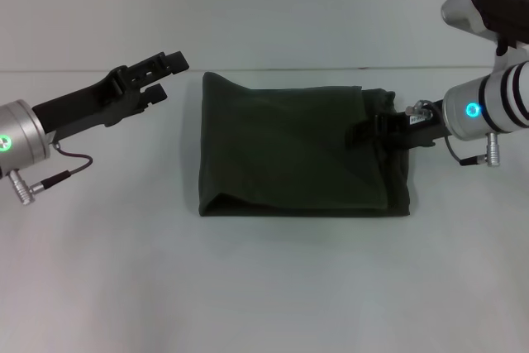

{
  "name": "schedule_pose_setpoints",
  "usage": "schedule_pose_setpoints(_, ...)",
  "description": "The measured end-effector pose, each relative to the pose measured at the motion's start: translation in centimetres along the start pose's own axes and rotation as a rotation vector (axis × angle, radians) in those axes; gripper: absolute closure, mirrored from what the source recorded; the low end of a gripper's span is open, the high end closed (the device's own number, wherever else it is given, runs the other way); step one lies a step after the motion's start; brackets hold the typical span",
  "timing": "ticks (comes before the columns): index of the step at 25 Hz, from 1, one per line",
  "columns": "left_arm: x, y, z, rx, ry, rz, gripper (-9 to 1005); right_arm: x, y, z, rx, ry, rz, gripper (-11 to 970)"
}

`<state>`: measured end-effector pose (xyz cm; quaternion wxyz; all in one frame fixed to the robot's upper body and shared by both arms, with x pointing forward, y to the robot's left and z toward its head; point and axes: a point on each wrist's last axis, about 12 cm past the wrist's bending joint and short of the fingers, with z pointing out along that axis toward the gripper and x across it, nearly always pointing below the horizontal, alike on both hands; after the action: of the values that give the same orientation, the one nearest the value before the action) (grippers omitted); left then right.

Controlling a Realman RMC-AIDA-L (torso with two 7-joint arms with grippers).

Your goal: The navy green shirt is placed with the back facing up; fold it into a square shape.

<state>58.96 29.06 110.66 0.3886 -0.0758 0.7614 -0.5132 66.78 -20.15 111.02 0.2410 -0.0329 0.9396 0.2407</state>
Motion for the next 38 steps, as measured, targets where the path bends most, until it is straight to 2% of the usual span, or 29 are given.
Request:
schedule_pose_setpoints(9, 0.2, 0.3, -0.2, -0.011, -0.004, -0.01, 63, 0.3, 0.3, 0.5, -0.004, -0.02, 0.012, 245)
schedule_pose_setpoints(19, 0.2, 0.2, 0.0, -0.009, -0.006, -0.008, 67, 0.0, 0.1, 0.3, -0.008, -0.024, 0.02, 374)
schedule_pose_setpoints(30, 0.1, 0.2, 0.2, -0.013, -0.01, -0.005, 81, 0.0, -0.1, 0.2, -0.008, -0.041, 0.027, 821)
schedule_pose_setpoints(33, 0.1, 0.2, 0.3, -0.016, -0.013, -0.005, 85, -0.6, 0.4, -0.1, -0.024, -0.061, 0.017, 829)
schedule_pose_setpoints(38, 0.0, 0.2, 0.2, -0.016, -0.015, -0.003, 92, -2.1, 2.9, -1.9, -0.092, -0.087, -0.04, 837)
